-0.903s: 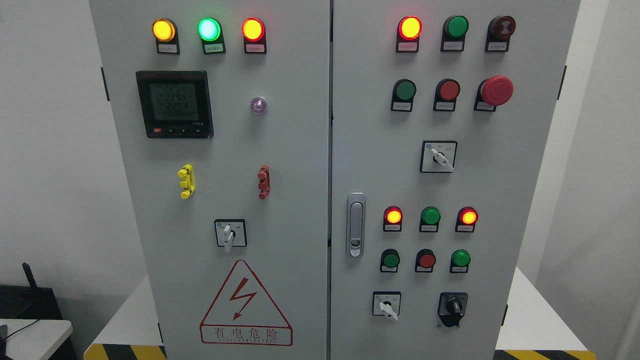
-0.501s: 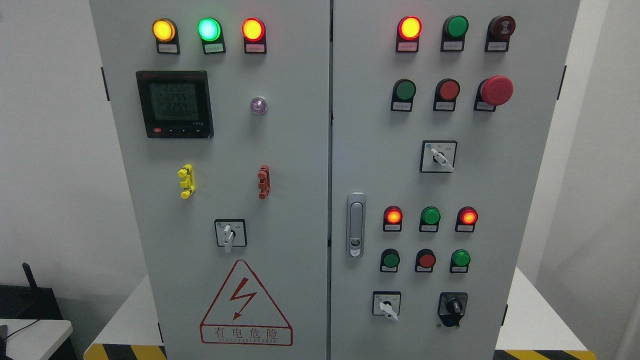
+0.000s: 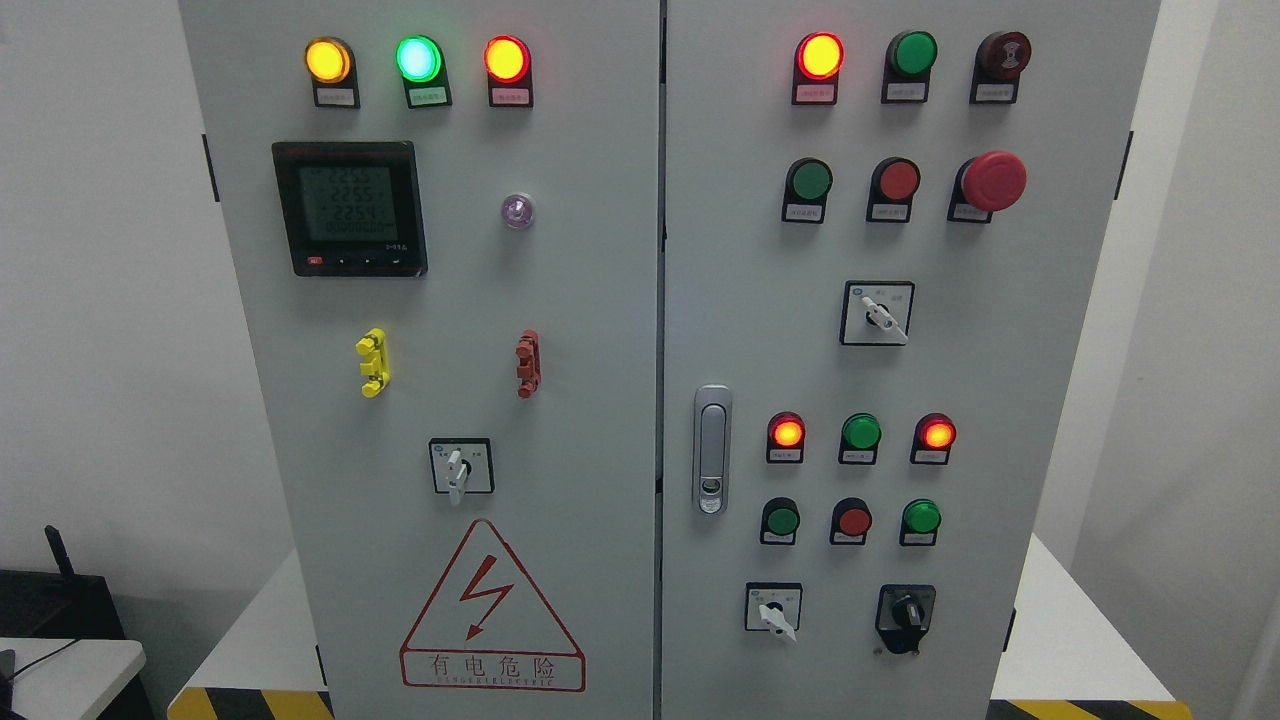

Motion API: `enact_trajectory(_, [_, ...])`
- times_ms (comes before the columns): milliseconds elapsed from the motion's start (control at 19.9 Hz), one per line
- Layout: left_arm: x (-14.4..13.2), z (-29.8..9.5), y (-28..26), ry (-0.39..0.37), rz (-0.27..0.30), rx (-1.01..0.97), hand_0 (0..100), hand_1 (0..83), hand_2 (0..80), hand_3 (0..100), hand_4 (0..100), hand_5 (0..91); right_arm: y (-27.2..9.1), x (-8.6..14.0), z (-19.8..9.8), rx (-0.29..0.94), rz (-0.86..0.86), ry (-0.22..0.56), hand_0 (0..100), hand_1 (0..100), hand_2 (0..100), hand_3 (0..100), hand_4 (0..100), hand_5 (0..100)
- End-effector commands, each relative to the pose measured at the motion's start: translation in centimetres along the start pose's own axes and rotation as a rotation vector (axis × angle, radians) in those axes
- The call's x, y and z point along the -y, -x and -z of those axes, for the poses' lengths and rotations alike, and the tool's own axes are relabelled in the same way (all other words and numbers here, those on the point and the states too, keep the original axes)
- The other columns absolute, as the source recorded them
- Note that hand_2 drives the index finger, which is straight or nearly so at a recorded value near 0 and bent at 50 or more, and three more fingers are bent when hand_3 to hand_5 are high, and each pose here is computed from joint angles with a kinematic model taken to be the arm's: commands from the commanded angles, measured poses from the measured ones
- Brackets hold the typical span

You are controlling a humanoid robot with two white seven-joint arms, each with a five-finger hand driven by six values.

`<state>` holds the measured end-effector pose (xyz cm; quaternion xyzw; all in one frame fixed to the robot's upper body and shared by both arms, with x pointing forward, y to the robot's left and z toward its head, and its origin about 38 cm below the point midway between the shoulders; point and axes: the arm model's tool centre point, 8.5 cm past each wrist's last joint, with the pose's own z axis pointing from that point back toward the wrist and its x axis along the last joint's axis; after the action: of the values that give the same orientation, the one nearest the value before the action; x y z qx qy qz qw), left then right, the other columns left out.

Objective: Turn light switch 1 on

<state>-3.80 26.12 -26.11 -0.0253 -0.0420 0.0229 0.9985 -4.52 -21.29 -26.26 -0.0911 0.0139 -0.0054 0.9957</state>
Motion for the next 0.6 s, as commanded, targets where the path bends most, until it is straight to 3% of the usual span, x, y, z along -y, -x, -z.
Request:
enact_trajectory(0, [0.2,0.3,-2.3,-0.014,-0.087,0.082,28,2.1,0.0,0,1,0.0,-0.1,-0.1,0.0,0.005,-0.027,-0.003,12,39,0,0,0,0])
enact_trajectory(251, [-3.9,-1.0,-5.6,-0.106,-0.101,0.255,28,3.6,0.0,0,6,0.0,0.0,0.0,0.0,0.004,-0.027,-0.002,12,39,0,0,0,0])
enact_trajectory(451, [-8.0,-2.8,-7.5,-0.214,-0.226,0.374,28,7.7,0.0,0,9,0.0,0.0,0.0,0.0,0.004,-0.027,-0.002,12,39,0,0,0,0])
enact_trajectory(552, [-9.8,-3.5,-7.6,-0.261,-0.252,0.399,29,9.3,0.0,2,12,0.0,-0.1,-0.1,0.0,0.005,-0.027,-0.003,12,39,0,0,0,0])
